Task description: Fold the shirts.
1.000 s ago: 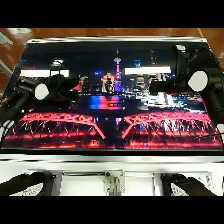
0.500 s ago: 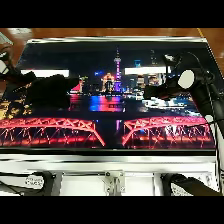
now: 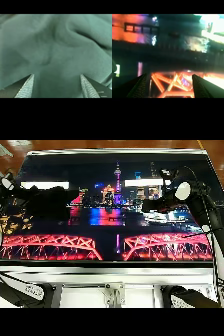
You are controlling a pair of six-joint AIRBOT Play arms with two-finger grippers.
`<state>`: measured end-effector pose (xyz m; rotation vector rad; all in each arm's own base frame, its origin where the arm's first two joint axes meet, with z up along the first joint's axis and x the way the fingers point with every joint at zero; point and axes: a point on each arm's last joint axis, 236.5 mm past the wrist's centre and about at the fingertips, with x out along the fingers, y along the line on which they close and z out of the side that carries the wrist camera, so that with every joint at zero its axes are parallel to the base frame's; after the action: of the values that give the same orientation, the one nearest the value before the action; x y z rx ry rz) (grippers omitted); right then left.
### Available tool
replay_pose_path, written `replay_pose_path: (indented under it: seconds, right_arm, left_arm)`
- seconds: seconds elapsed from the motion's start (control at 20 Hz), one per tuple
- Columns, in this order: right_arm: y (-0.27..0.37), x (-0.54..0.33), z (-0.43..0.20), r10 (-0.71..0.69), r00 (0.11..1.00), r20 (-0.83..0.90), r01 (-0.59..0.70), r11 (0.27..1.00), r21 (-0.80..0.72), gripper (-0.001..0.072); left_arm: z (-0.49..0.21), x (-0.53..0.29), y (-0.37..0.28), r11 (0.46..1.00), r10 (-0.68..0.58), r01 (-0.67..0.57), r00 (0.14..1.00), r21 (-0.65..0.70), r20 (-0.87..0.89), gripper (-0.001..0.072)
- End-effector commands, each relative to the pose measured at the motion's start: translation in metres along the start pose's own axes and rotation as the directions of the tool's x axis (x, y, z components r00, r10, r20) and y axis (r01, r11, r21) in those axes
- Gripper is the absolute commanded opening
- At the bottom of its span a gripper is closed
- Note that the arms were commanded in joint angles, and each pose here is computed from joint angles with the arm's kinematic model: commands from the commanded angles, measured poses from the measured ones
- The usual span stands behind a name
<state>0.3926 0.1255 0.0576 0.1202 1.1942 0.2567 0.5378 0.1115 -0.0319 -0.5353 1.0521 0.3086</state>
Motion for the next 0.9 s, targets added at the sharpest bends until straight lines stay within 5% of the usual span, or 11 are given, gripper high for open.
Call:
replay_pose_path:
  seconds: [0.0, 0.05, 0.1, 0.2, 0.35, 0.5, 0.7, 0.85]
  right_arm:
    - [0.001, 0.000, -0.009, 0.003, 0.999, -0.038, -0.003, 1.000, 0.002, 0.0690]
    - [0.001, 0.000, -0.013, 0.002, 0.998, -0.057, -0.002, 1.000, 0.002, 0.0690]
    - [0.000, 0.000, -0.018, 0.001, 0.997, -0.075, -0.001, 1.000, 0.002, 0.0690]
    - [0.000, -0.001, -0.026, -0.001, 0.994, -0.108, 0.002, 1.000, 0.002, 0.0690]
    - [-0.001, -0.002, -0.033, -0.004, 0.990, -0.141, 0.004, 1.000, 0.001, 0.0691]
    - [-0.002, -0.003, -0.039, -0.007, 0.986, -0.164, 0.002, 1.000, -0.028, 0.0690]
    - [-0.037, -0.004, -0.030, -0.156, 0.980, -0.127, 0.137, 0.979, -0.150, 0.0690]
    - [-0.050, -0.010, -0.050, -0.212, 0.954, -0.211, 0.179, 0.970, -0.164, 0.0690]
  left_arm:
    - [-0.021, 0.027, -0.001, 0.998, 0.008, -0.004, 0.997, 0.055, -0.071, 0.0720]
    - [-0.025, 0.030, 0.000, 0.999, 0.013, -0.008, 0.996, 0.054, -0.085, 0.0720]
    - [-0.026, 0.032, 0.002, 0.999, 0.015, -0.011, 0.996, 0.045, -0.090, 0.0646]
    - [-0.030, 0.028, -0.003, 0.999, -0.003, 0.007, 0.994, 0.038, -0.110, 0.0049]
    - [-0.031, 0.000, -0.049, 0.983, -0.156, 0.166, 0.981, 0.075, -0.115, 0.0037]
    - [-0.041, -0.080, -0.140, 0.892, -0.351, 0.359, 0.933, 0.275, -0.079, 0.0037]
    - [-0.113, -0.254, -0.250, 0.664, -0.554, 0.483, 0.830, 0.571, -0.058, 0.0037]
    - [-0.186, -0.367, -0.291, 0.505, -0.699, 0.587, 0.708, 0.633, -0.099, 0.0037]
